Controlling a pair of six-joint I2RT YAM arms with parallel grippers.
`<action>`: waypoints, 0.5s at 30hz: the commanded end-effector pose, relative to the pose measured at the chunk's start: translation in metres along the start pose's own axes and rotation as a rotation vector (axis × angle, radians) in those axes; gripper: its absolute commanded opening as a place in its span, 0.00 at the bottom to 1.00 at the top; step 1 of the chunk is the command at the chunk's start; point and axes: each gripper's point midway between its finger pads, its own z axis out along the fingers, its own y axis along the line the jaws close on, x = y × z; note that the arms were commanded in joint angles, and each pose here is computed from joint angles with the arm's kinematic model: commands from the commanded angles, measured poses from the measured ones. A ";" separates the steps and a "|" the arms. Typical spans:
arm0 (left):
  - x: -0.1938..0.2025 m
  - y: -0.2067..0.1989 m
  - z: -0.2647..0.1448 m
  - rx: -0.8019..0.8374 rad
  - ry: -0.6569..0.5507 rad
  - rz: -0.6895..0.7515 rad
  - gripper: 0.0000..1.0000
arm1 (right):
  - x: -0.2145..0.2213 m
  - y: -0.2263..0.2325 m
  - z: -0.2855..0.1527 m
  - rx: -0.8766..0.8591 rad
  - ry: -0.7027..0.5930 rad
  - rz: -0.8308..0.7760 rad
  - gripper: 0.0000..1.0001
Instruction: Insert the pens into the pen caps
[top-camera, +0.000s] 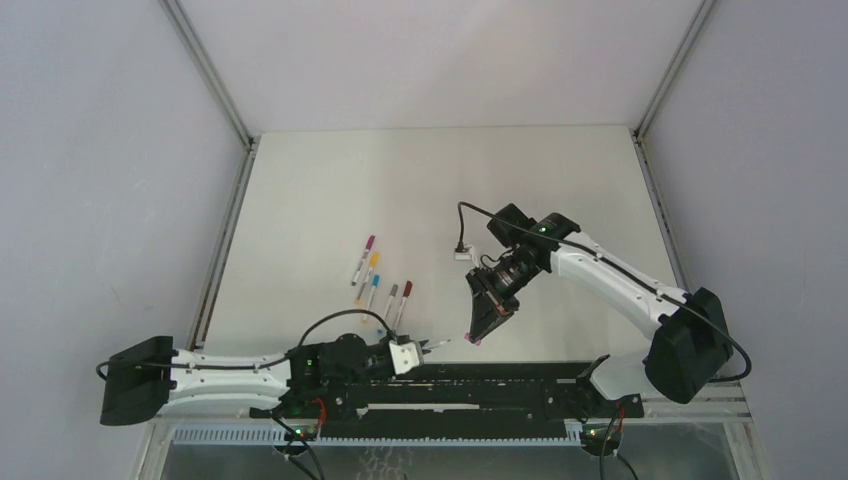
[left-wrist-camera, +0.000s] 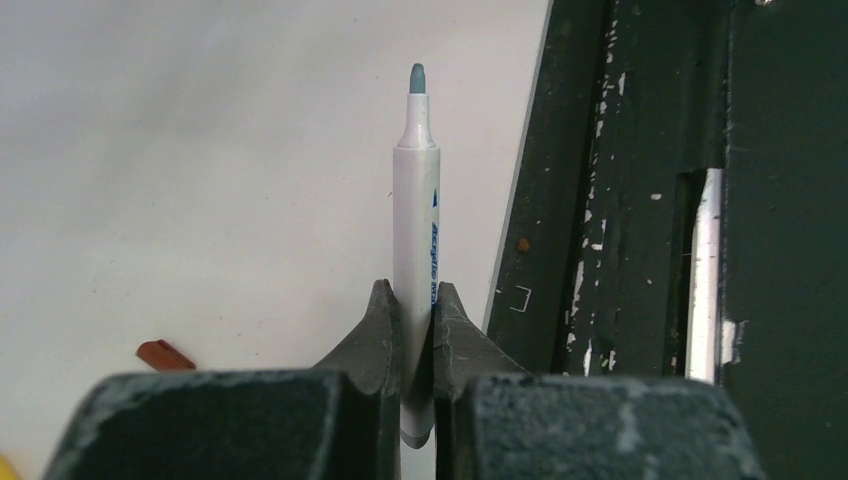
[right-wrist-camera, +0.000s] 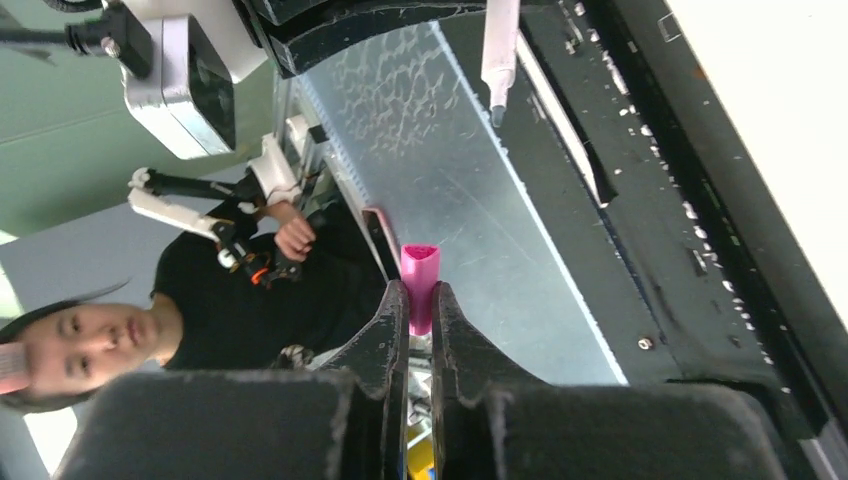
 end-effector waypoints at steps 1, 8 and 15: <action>-0.043 0.017 0.005 -0.104 -0.091 0.099 0.00 | 0.003 0.015 0.008 -0.106 0.074 0.017 0.00; -0.047 0.007 0.006 -0.091 -0.097 0.141 0.00 | 0.002 0.006 0.024 -0.100 0.149 0.078 0.00; -0.053 0.001 0.004 -0.075 -0.124 0.147 0.00 | 0.003 -0.001 0.032 -0.078 0.183 0.109 0.00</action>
